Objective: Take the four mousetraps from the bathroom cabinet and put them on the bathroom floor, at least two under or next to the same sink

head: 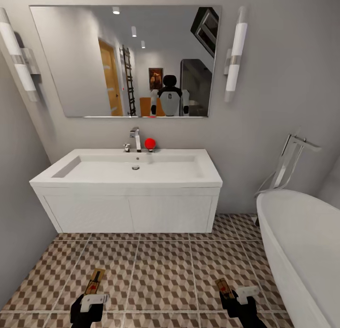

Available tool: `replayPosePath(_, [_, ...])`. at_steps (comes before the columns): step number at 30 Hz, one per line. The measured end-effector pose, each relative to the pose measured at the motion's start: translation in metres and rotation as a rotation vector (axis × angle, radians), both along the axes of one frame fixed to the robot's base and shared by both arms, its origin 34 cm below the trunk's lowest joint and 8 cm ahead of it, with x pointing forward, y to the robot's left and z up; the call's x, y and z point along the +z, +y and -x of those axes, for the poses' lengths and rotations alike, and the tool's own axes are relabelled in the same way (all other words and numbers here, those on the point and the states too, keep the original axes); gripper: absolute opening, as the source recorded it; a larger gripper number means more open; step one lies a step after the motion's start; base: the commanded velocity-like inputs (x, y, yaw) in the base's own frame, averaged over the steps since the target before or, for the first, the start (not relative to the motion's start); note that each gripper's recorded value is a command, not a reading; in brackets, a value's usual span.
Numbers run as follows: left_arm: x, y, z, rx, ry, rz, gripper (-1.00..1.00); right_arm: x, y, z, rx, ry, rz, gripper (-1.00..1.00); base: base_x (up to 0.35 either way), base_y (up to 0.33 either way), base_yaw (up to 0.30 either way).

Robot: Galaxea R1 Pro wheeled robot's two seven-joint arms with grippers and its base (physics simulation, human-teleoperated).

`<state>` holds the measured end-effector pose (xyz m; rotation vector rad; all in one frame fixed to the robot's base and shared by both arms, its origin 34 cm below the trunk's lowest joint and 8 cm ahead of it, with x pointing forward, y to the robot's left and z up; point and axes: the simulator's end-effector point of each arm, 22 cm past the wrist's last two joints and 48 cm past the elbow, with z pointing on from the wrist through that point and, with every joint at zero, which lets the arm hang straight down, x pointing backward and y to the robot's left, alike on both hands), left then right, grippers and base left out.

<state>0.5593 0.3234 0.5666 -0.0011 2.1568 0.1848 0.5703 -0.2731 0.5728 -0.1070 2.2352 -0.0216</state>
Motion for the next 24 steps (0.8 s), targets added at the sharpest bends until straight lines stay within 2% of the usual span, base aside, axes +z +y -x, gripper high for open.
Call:
replayPosePath(15, [-0.0001, 0.0, 0.0002, 0.0, 0.0, 0.0, -1.0, 0.0, 0.0, 0.0, 0.0, 0.0, 0.0, -1.0, 0.001, 0.0, 0.001])
replayPosePath(24, [0.0, -0.0002, 0.0, 0.0, 0.0, 0.001, -1.0, 0.0, 0.0, -0.0001, 0.0, 0.0, 0.0, -1.0, 0.0, 0.0, 0.055])
